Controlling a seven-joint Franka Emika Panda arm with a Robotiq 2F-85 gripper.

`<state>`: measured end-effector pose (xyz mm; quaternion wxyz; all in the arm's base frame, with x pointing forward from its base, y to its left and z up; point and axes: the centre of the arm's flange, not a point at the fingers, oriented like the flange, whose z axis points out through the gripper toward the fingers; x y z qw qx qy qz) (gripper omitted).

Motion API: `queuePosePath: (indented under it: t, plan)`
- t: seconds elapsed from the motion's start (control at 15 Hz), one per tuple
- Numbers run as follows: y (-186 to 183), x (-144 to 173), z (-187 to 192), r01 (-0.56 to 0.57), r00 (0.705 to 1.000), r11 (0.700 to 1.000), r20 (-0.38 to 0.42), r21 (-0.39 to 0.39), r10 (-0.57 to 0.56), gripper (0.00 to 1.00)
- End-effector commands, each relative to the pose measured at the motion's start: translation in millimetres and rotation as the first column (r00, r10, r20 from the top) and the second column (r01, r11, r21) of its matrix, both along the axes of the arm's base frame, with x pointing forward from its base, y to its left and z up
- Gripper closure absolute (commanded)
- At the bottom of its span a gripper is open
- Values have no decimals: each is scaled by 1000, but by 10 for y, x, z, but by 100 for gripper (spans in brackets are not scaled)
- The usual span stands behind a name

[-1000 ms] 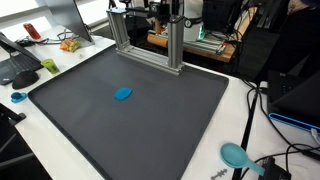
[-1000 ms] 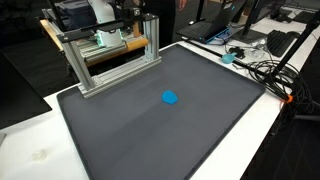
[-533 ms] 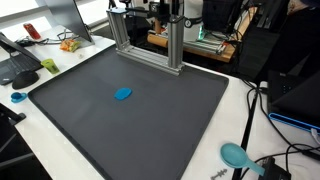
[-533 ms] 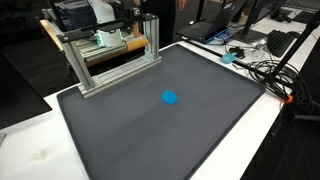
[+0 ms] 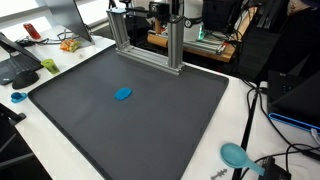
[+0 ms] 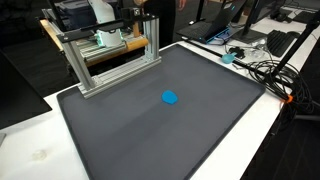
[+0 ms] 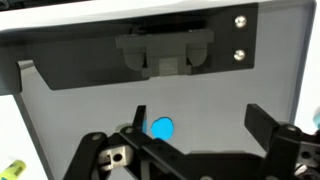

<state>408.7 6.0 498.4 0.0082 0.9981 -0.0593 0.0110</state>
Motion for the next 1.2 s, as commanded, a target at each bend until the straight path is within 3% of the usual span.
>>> queuePosePath:
  t: [0.0, 0.33, 0.47, 0.53, 0.73, 1.13]
  plan:
    - [177, 593, 116, -39, 999, 999, -36, 8, 39, 0]
    - [288, 1296, -63, -16, 1000, 996, -14, -92, 15, 0]
    - [207, 1446, -172, -101, 995, 991, -25, -91, 99, 0]
    - [260, 1147, -182, -53, 999, 996, -16, -75, 52, 0]
    - [223, 1347, -295, -79, 997, 994, -33, -79, 76, 0]
    - [224, 1369, -265, -81, 997, 993, -27, -80, 79, 0]
